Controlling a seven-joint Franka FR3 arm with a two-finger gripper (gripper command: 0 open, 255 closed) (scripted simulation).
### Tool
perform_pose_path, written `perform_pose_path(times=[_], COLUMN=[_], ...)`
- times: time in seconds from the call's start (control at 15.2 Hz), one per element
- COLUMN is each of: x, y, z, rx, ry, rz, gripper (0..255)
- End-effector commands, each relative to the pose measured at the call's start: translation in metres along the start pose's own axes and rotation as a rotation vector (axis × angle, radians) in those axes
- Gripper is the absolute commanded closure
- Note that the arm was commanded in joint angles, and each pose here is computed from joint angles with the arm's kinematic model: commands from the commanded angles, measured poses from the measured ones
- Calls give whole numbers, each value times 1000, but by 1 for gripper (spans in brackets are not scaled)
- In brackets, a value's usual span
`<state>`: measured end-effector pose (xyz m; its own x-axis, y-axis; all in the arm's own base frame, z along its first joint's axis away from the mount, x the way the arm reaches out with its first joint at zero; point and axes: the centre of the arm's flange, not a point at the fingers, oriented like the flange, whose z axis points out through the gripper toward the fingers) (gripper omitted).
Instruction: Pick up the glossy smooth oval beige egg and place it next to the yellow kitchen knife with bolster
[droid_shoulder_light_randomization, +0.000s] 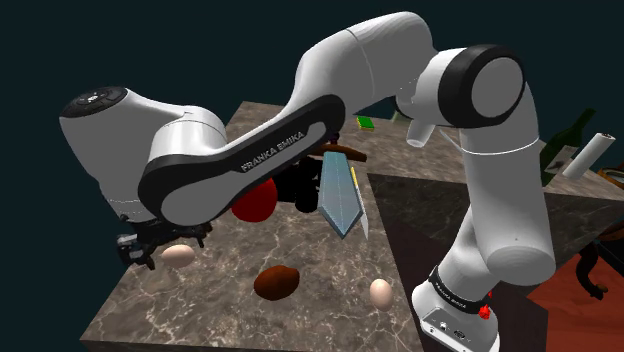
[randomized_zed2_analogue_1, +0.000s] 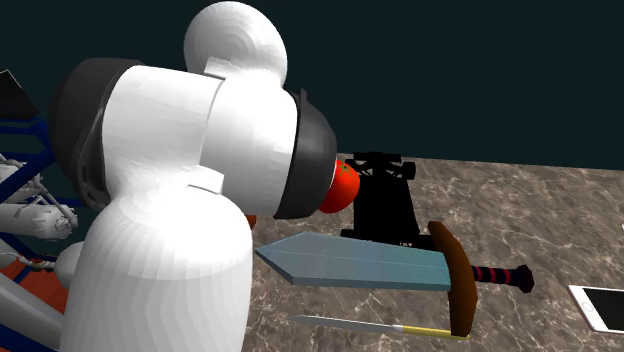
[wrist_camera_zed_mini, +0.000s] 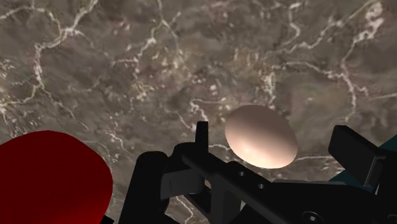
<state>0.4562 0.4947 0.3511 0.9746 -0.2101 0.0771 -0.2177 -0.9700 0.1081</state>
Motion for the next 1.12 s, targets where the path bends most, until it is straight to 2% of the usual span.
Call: perform_pose_path(times=[0.0, 0.13, 0.66, 0.73, 1.06], x=[1, 1, 1, 1, 1], y=[-1, -1, -1, -1, -1], z=[10, 24, 24, 24, 24], rx=[0, 0, 0, 0, 0], ry=[0, 0, 0, 0, 0], rz=[0, 0, 0, 0, 0], gripper=[0, 0, 0, 255, 255])
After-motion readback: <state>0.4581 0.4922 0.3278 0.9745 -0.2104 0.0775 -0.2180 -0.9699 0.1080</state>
